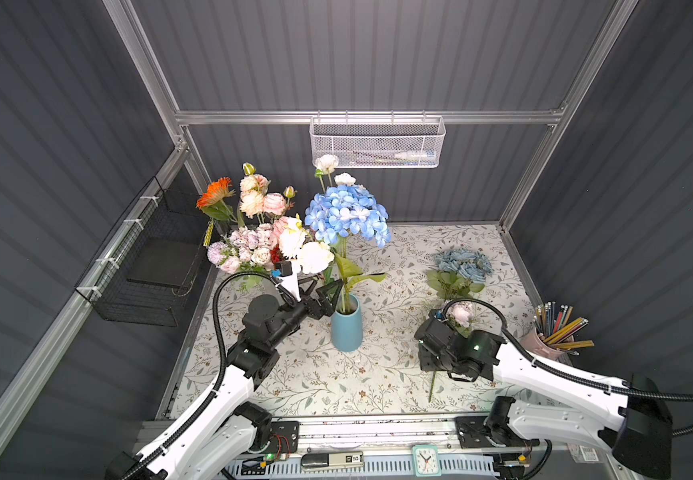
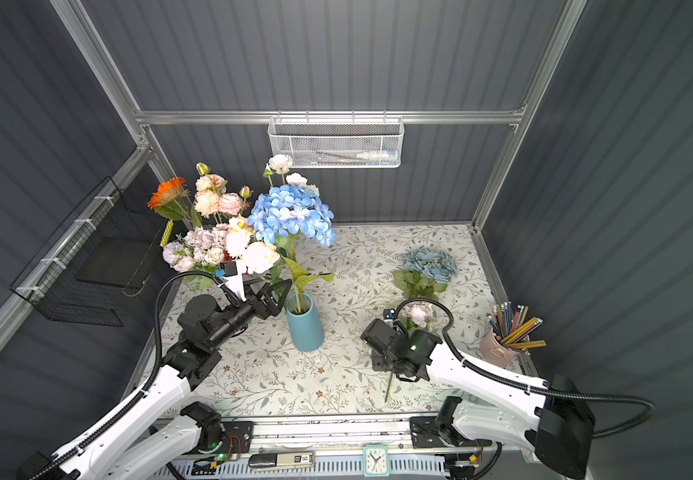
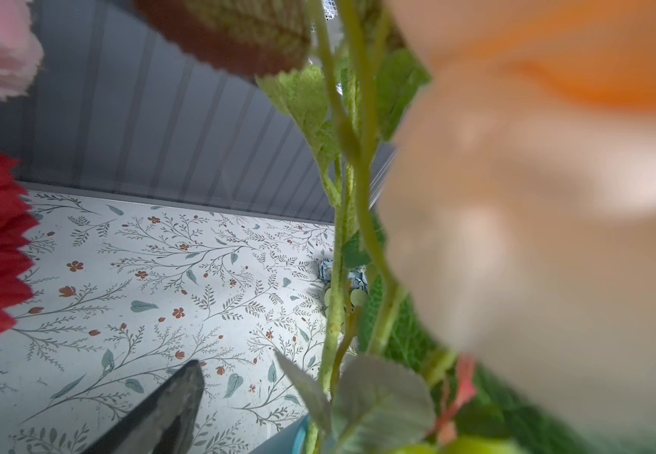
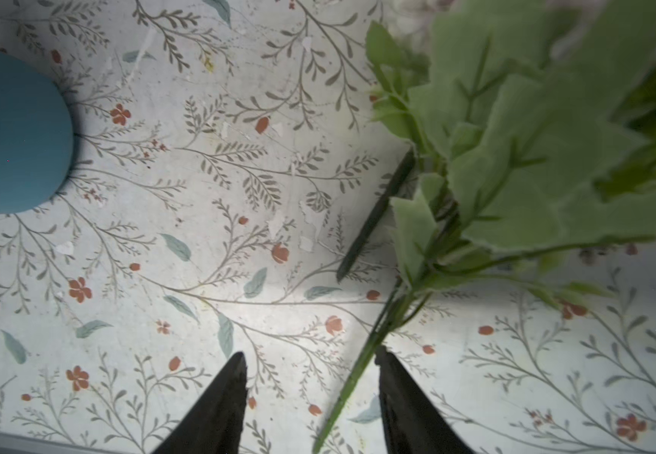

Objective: Arrange the flowers into the vase
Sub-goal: 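Move right gripper to the white and lavender bouquet stem and grasp it, then lift the white and lavender bouquet upward with right gripper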

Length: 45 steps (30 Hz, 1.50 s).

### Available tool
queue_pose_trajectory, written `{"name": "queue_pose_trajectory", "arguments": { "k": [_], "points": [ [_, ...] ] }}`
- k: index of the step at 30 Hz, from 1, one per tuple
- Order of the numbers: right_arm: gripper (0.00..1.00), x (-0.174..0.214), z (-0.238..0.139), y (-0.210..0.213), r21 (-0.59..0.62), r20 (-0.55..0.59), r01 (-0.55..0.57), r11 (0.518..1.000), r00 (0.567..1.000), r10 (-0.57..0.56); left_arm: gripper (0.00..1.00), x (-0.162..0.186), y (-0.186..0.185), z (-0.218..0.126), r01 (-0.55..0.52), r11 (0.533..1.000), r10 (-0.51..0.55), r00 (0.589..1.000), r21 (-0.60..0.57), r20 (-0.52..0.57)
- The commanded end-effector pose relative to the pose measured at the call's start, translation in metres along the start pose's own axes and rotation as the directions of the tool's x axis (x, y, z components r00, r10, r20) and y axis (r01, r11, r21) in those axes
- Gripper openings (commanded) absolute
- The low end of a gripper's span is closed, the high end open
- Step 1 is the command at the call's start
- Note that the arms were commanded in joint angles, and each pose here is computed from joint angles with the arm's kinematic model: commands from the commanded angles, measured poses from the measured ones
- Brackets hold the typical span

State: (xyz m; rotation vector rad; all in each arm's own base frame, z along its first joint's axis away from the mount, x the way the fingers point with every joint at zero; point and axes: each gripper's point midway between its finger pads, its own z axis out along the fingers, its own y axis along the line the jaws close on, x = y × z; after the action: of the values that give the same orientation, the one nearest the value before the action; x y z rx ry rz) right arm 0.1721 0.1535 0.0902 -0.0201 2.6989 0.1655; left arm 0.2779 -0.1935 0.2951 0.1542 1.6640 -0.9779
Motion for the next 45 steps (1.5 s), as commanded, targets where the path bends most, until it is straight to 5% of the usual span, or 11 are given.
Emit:
{"name": "queue_pose_trajectory", "arguments": {
  "k": [1, 12, 18, 23, 34, 45],
  "points": [
    [0.49, 0.005, 0.003, -0.022, 0.067, 0.020, -0.071, 0.995, 0.997, 0.070, 1.00, 0.002, 0.005, -0.003, -0.017, 1.000, 0.017, 1.000, -0.024, 0.000],
    [0.46, 0.016, 0.042, -0.021, 0.045, -0.027, -0.127, 0.991, 0.991, 0.128, 1.00, -0.002, 0.004, -0.004, -0.017, 0.999, 0.017, 1.000, -0.035, -0.002],
    [0.30, 0.017, 0.055, -0.023, 0.015, -0.033, -0.172, 0.985, 0.984, 0.172, 1.00, -0.002, 0.005, -0.007, -0.013, 0.999, 0.013, 1.000, -0.045, 0.002],
    [0.00, 0.017, 0.056, -0.020, 0.000, -0.035, -0.168, 0.986, 0.985, 0.168, 1.00, -0.002, 0.007, -0.006, -0.012, 0.998, 0.012, 1.000, -0.053, 0.002],
    [0.00, -0.005, 0.035, -0.015, -0.067, 0.059, -0.158, 0.985, 0.985, 0.162, 1.00, 0.000, 0.009, -0.004, -0.008, 0.998, 0.008, 1.000, -0.058, 0.004],
    [0.00, -0.105, -0.013, 0.020, -0.267, 0.335, -0.034, 0.963, 0.934, 0.126, 1.00, 0.000, 0.018, -0.007, 0.011, 0.995, -0.009, 1.000, -0.102, 0.019]
  ]
}}
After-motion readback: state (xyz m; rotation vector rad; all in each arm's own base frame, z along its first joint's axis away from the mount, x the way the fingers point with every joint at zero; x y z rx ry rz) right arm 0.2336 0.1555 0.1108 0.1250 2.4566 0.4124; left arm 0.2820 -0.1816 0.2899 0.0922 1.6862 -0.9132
